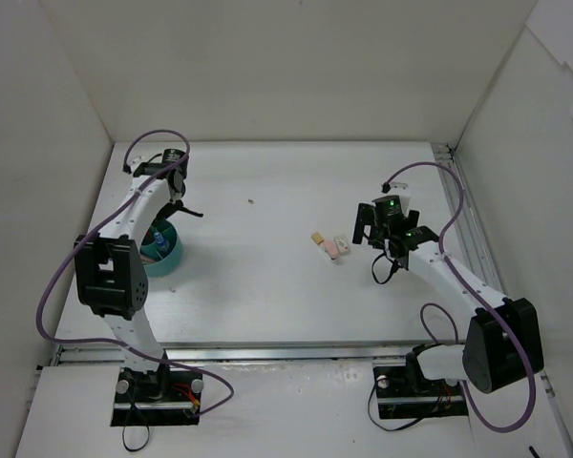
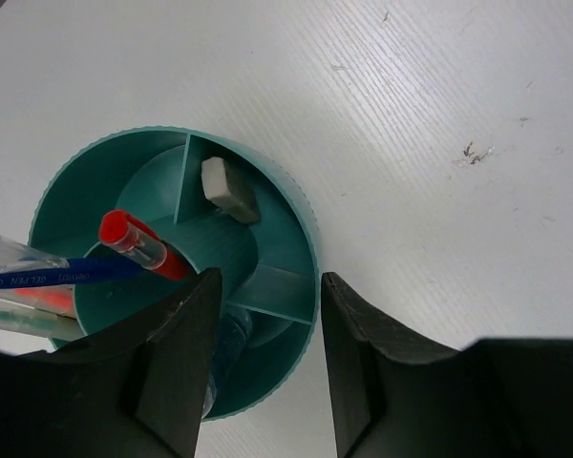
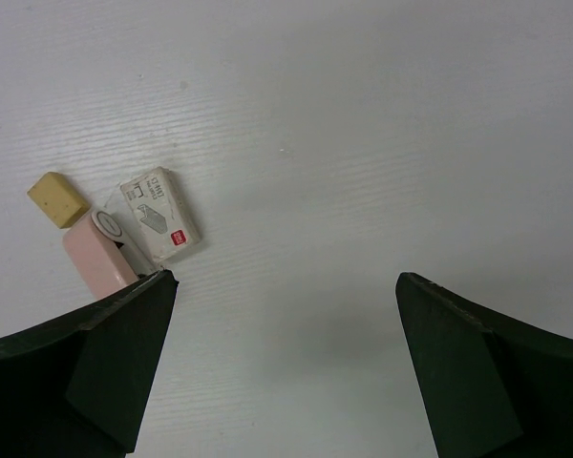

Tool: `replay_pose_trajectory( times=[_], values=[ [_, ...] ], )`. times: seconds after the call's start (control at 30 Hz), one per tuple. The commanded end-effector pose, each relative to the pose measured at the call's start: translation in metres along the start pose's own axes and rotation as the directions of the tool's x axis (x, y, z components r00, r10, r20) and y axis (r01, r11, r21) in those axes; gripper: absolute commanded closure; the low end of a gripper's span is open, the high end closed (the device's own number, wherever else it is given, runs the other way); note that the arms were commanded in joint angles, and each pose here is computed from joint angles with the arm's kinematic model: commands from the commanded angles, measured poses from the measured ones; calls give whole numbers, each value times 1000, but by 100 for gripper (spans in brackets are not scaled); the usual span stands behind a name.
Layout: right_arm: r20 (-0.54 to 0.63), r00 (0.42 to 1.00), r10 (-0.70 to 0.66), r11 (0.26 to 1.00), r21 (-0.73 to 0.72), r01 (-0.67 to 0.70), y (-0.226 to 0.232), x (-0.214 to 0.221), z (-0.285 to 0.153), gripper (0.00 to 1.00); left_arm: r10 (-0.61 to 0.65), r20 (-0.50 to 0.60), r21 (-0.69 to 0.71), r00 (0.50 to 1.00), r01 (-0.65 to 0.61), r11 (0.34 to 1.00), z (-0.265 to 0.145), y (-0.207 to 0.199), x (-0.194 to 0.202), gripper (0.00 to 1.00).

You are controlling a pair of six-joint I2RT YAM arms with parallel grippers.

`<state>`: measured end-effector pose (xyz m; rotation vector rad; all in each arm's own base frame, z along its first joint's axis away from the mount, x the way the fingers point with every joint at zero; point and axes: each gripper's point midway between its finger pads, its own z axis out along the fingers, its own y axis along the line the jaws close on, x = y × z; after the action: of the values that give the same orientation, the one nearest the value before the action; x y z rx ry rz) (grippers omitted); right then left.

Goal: Sort the stationery into containers
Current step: Place the stationery in the storage box, then pick up the storage box at the center of the board.

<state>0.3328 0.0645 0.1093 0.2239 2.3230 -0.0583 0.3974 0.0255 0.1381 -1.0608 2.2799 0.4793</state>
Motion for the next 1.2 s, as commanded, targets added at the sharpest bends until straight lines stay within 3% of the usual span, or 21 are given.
replay_pose_trajectory(
  times=[0.0, 0.07, 0.2, 0.3, 0.47, 0.57, 0.7, 0.97, 1.0, 1.17],
  values=[
    [92, 996, -20, 994, -104, 30, 24, -32, -10, 2, -48, 74, 51, 996, 44, 998, -27, 9, -27, 58],
    [114, 991, -64, 986, -149, 80, 41, -35, -14, 2, -45, 89, 79, 995, 38, 996, -33, 10, -31, 56],
    [124, 974, -191, 938, -268, 218, 84, -42, -9, 2, 24, 182, 206, 983, -62, 977, -61, -11, -41, 29],
    [124, 951, -284, 894, -323, 310, 116, -42, 1, 2, 49, 245, 291, 968, -122, 949, -89, -21, -44, 14],
    [90, 897, -433, 813, -391, 432, 155, -26, 23, 2, 98, 341, 375, 935, -231, 898, -127, -11, -43, 1],
    [14, 880, -475, 797, -416, 437, 167, -11, 43, 4, 97, 358, 476, 929, -271, 837, -143, -10, -34, 0],
    [-71, 856, -512, 789, -434, 436, 175, 10, 65, 15, 84, 369, 537, 925, -286, 794, -152, 6, -19, 0],
    [-188, 823, -536, 805, -407, 431, 160, 50, 87, 46, 66, 388, 558, 920, -291, 778, -157, 26, -13, 0],
    [-195, 822, -535, 808, -402, 431, 159, 51, 87, 53, 61, 389, 560, 919, -288, 777, -158, 26, -13, 0],
    [-195, 823, -533, 811, -395, 431, 152, 52, 83, 71, 56, 385, 560, 921, -282, 779, -158, 27, -12, 0]
  ],
)
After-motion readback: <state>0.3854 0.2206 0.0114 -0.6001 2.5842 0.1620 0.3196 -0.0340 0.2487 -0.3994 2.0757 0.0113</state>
